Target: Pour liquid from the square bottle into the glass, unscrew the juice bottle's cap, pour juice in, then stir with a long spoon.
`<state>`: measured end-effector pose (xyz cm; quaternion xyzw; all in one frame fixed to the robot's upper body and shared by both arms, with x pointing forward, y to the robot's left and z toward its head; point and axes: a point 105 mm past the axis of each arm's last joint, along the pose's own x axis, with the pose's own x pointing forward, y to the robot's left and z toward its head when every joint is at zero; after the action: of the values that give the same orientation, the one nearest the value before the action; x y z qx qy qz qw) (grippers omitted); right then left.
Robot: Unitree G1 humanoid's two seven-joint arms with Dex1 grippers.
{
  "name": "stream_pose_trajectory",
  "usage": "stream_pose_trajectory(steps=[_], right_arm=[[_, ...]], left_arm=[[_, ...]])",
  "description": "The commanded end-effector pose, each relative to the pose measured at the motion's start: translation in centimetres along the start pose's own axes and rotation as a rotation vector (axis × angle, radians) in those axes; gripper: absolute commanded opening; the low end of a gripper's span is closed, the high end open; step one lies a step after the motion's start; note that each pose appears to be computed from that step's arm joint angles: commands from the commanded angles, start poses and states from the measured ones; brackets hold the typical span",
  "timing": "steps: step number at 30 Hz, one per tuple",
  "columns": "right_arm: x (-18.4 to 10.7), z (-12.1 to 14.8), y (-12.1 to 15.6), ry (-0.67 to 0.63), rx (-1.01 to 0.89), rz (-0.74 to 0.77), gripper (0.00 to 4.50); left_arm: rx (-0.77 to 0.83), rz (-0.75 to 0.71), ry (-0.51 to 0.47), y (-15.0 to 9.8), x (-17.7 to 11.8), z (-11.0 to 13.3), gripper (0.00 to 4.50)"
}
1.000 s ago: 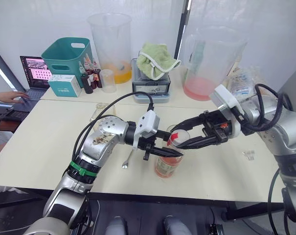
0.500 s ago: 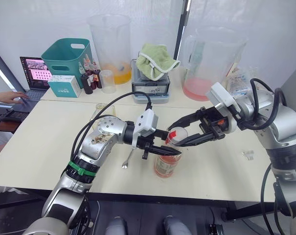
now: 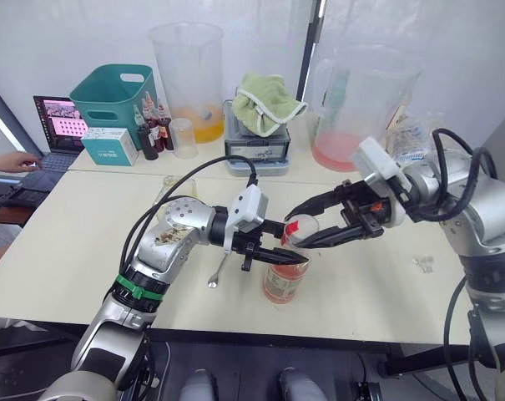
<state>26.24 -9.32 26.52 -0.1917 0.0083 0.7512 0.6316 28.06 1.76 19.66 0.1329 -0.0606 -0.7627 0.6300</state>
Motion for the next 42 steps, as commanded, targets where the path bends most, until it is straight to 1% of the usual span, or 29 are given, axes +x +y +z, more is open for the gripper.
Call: stream_pose_trajectory(steps=[1, 3, 7, 9, 11, 13, 15, 17, 19, 22, 23, 25, 28, 31, 35, 39, 41, 42], right_arm=[[-0.8, 3.2, 0.6, -0.087, -0.058, -0.044, 1.68], [-1.1, 3.7, 0.7, -0.119, -0.053, -0.078, 1.68], [-2.6, 3.7, 1.0, -0.124, -0.035, -0.183, 1.68], [-4.6, 2.4, 1.0, -0.113, 0.026, -0.318, 1.68], [-6.4, 0.1, 1.1, -0.073, 0.110, -0.472, 1.68], [-8.2, -3.6, 1.7, -0.002, 0.215, -0.657, 1.68], [-9.3, -6.1, 2.7, 0.029, 0.292, -0.806, 1.68], [-9.7, -7.7, 3.7, -0.002, 0.362, -0.904, 1.68], [-10.1, -9.4, 4.3, 0.007, 0.416, -1.010, 1.68], [-10.7, -13.8, 5.2, 0.079, 0.491, -1.261, 1.68], [-10.5, -15.0, 5.6, 0.092, 0.517, -1.302, 1.68], [-10.2, -16.7, 6.1, 0.134, 0.550, -1.332, 1.68], [-10.6, -18.8, 6.4, 0.180, 0.583, -1.386, 1.68], [-11.9, -21.2, 6.4, 0.234, 0.609, -1.463, 1.68], [-12.1, -23.1, 6.5, 0.235, 0.650, -1.480, 1.68], [-11.7, -24.0, 6.3, 0.230, 0.683, -1.468, 1.68], [-11.4, -24.2, 6.3, 0.225, 0.699, -1.448, 2.64], [-11.3, -24.2, 6.3, 0.224, 0.703, -1.443, 2.97]], left_arm=[[-0.026, 0.001, 0.042, -0.3, -0.2, -1.2, 1.51], [-0.026, 0.000, 0.043, -0.2, -0.1, -1.2, 1.51], [-0.024, -0.003, 0.042, -0.3, -0.1, -1.2, 1.51], [-0.022, 0.002, 0.038, -0.3, -0.1, -1.1, 1.51], [-0.021, 0.007, 0.034, -0.2, -0.1, -1.0, 1.51], [-0.021, 0.013, 0.028, -0.3, -0.1, -1.0, 1.51], [-0.022, 0.016, 0.023, -0.4, -0.2, -0.9, 1.51], [-0.021, 0.016, 0.018, -0.5, -0.2, -0.9, 1.51], [-0.021, 0.017, 0.016, -0.5, -0.2, -0.8, 1.51], [-0.016, 0.028, 0.009, -0.4, -0.5, -0.6, 1.51], [-0.014, 0.032, 0.006, -0.3, -0.6, -0.5, 1.51], [-0.011, 0.034, 0.005, -0.3, -0.7, -0.3, 1.51], [-0.006, 0.037, 0.006, -0.2, -0.8, -0.2, 1.51], [-0.003, 0.043, 0.009, -0.1, -1.0, -0.2, 1.51], [-0.003, 0.051, 0.010, -0.1, -1.1, -0.2, 1.51], [-0.007, 0.057, 0.009, -0.1, -1.1, -0.2, 1.51], [-0.008, 0.061, 0.010, -0.1, -1.1, -0.3, 1.51], [-0.008, 0.061, 0.010, -0.1, -1.1, -0.3, 1.51]])
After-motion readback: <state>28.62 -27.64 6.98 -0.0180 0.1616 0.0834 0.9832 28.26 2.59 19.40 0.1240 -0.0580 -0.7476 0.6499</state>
